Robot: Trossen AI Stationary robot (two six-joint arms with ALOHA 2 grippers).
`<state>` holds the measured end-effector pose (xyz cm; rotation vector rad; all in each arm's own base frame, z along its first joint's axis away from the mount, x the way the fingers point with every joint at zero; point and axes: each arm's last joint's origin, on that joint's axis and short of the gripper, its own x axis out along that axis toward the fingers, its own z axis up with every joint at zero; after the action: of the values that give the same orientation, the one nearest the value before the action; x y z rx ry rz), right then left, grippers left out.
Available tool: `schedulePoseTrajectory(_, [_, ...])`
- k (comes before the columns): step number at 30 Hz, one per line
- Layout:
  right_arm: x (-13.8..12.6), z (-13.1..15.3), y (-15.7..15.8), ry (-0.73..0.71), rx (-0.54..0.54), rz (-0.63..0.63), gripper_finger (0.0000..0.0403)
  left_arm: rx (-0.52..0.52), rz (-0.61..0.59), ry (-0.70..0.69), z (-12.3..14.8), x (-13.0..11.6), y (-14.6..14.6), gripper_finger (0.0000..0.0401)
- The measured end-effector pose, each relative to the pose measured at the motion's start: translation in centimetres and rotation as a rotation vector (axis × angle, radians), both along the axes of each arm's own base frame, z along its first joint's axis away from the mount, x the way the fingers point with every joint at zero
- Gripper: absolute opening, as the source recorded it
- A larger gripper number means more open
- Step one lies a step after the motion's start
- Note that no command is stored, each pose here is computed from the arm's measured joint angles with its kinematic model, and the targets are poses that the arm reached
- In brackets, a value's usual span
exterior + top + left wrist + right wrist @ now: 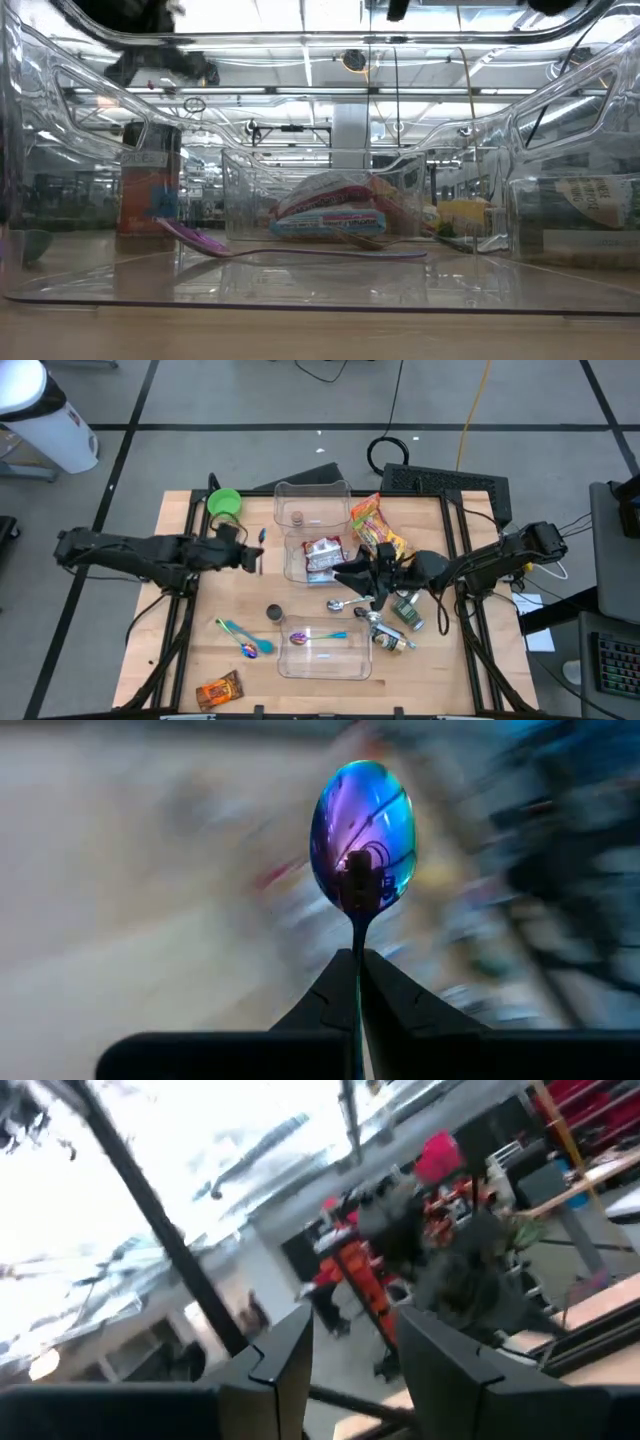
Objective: Pick & Place Food Item
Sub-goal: Put the top purple spoon into the bottom transparent bin
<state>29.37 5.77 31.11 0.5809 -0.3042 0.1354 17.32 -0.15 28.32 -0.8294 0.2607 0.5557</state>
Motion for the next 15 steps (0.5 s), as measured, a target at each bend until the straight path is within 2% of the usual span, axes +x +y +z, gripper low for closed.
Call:
schedulePoseTrajectory(4, [1.4, 2.3, 0.5, 0.161, -0.105, 0.062, 0.0146, 0.153, -0.06, -0.214, 2.5, 0.9, -0.1, 0.0004])
schedulePoseTrajectory(8, [2.3, 5.1, 0.7, 0.303, -0.213, 0.084, 0.017, 0.238, -0.077, -0.361, 3.9, 2.4, -0.2, 0.0007])
schedulePoseTrajectory(12, [2.8, 6.3, 0.1, 0.314, -0.217, 0.063, 0.0202, 0.289, -0.164, -0.478, 4.3, 4.2, -0.6, 0.0004])
schedulePoseTrajectory(15, [2.9, 6.5, -0.7, 0.315, -0.171, 0.044, 0.0225, 0.295, -0.243, -0.548, 4.2, 5.6, -1.0, 0.0007])
